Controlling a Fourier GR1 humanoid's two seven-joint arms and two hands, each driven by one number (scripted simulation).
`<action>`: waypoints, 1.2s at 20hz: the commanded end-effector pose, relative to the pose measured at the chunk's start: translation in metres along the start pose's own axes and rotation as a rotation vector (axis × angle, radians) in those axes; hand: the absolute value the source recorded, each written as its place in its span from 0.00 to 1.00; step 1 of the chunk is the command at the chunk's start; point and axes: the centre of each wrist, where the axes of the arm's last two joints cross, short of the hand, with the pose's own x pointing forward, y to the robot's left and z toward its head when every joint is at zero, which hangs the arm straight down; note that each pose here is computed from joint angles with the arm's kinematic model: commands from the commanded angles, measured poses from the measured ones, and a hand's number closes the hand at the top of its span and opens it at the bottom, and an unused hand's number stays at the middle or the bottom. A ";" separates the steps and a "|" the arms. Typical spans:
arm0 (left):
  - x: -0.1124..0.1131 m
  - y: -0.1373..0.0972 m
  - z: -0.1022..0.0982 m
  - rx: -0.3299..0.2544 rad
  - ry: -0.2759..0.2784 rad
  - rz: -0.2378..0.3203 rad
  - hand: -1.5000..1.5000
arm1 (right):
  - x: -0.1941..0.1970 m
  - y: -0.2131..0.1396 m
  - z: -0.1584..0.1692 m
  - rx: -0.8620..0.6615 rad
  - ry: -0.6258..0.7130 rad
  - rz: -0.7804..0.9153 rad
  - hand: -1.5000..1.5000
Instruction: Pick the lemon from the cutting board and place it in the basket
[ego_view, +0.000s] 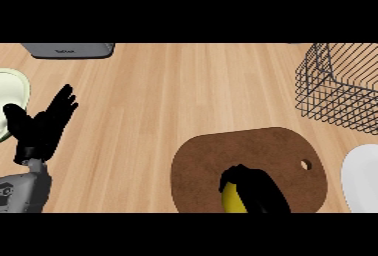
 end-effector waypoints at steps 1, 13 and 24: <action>-0.001 0.001 0.011 -0.002 0.007 -0.012 0.50 | 0.032 0.039 0.025 0.010 0.053 -0.033 1.00; -0.014 0.006 0.011 0.003 0.022 -0.002 0.50 | 0.080 -0.029 0.083 -0.424 -0.224 -0.443 1.00; -0.021 -0.002 0.001 -0.005 0.004 -0.001 0.50 | 0.083 -0.093 0.108 -0.619 -0.078 -0.369 1.00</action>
